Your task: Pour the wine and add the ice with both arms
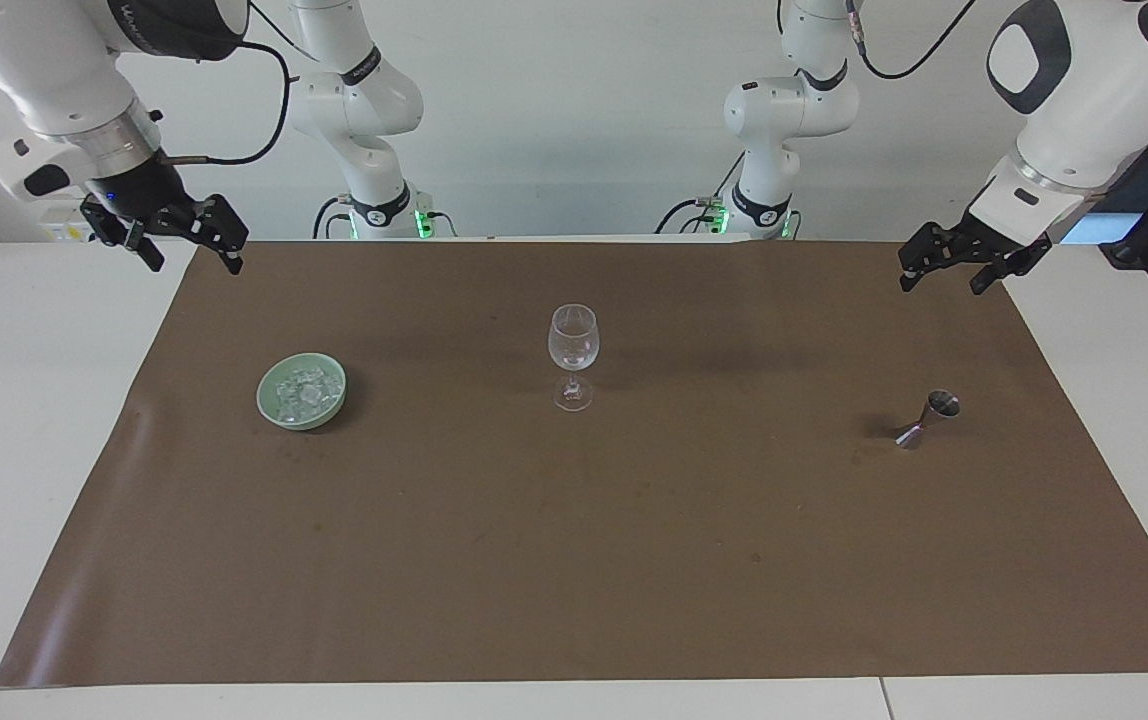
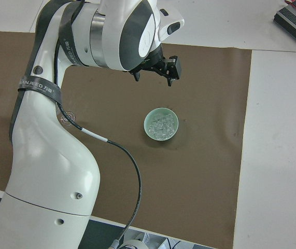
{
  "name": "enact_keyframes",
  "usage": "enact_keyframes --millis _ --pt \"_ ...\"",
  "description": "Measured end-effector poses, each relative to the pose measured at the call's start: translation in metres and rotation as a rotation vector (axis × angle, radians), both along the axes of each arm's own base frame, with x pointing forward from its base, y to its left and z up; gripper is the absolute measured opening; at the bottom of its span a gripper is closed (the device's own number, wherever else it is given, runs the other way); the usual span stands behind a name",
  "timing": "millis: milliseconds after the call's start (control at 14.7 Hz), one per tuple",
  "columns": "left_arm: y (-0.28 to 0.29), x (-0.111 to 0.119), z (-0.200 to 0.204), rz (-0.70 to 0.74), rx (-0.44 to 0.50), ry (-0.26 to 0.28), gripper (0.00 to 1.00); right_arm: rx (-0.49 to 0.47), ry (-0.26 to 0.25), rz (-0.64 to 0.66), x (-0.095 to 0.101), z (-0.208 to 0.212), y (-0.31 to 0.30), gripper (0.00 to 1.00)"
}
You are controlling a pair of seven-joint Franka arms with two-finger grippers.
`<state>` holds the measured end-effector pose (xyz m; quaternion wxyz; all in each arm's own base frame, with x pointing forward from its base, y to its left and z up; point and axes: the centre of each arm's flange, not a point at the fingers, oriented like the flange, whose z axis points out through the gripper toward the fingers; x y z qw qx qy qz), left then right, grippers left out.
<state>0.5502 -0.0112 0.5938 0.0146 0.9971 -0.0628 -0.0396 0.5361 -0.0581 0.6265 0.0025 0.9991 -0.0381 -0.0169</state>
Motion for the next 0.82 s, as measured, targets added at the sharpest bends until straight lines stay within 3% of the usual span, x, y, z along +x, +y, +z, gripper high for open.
enact_keyframes --millis 817 --pt "0.0000 0.0000 0.0000 0.000 0.000 0.000 1.00 0.001 0.012 0.003 -0.0001 -0.0055 0.0019 1.00"
